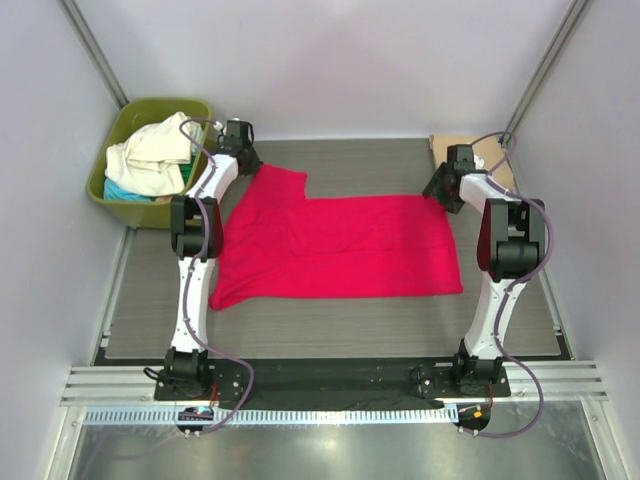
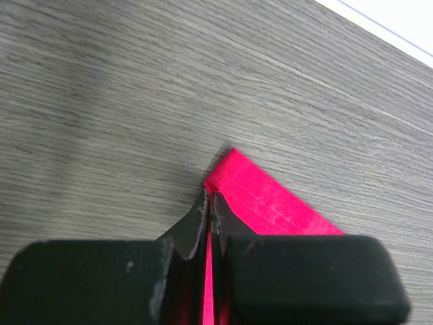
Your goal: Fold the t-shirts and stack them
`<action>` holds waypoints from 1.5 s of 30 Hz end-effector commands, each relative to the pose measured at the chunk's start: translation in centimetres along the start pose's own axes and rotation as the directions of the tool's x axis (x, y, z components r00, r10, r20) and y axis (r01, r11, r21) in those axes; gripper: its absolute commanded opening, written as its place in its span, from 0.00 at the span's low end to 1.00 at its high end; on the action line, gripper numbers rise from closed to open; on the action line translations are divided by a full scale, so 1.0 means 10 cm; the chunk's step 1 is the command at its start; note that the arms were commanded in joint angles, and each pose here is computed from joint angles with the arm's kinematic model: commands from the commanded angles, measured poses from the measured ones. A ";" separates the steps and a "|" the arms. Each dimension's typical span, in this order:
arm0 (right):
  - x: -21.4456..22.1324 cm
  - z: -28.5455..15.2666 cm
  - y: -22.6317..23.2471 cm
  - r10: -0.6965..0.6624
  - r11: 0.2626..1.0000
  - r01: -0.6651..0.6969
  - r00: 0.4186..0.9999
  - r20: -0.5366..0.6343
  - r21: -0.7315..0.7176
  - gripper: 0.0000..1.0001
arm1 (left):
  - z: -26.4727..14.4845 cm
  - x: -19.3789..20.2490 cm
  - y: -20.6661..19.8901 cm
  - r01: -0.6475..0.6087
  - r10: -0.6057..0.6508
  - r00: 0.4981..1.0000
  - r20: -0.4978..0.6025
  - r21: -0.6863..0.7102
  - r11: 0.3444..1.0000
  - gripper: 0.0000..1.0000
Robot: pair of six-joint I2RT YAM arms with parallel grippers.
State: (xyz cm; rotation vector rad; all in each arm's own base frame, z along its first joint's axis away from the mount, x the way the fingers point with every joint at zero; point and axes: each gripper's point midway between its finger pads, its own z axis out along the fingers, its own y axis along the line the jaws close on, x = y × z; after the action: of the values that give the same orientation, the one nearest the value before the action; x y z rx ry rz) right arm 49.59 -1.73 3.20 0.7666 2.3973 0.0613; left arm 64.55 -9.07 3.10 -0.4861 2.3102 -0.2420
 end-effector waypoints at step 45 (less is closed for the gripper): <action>0.00 -0.47 0.30 -0.089 0.996 0.091 0.990 0.113 -0.010 0.01 | -1.24 0.00 -0.03 0.081 -0.076 0.995 -0.067 0.061 0.995 0.00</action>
State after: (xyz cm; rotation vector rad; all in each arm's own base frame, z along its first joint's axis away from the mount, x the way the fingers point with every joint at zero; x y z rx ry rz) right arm 48.64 0.81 3.28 0.6402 2.4016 -0.0548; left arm 56.32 -8.51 6.21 -0.5780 2.4350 -0.2923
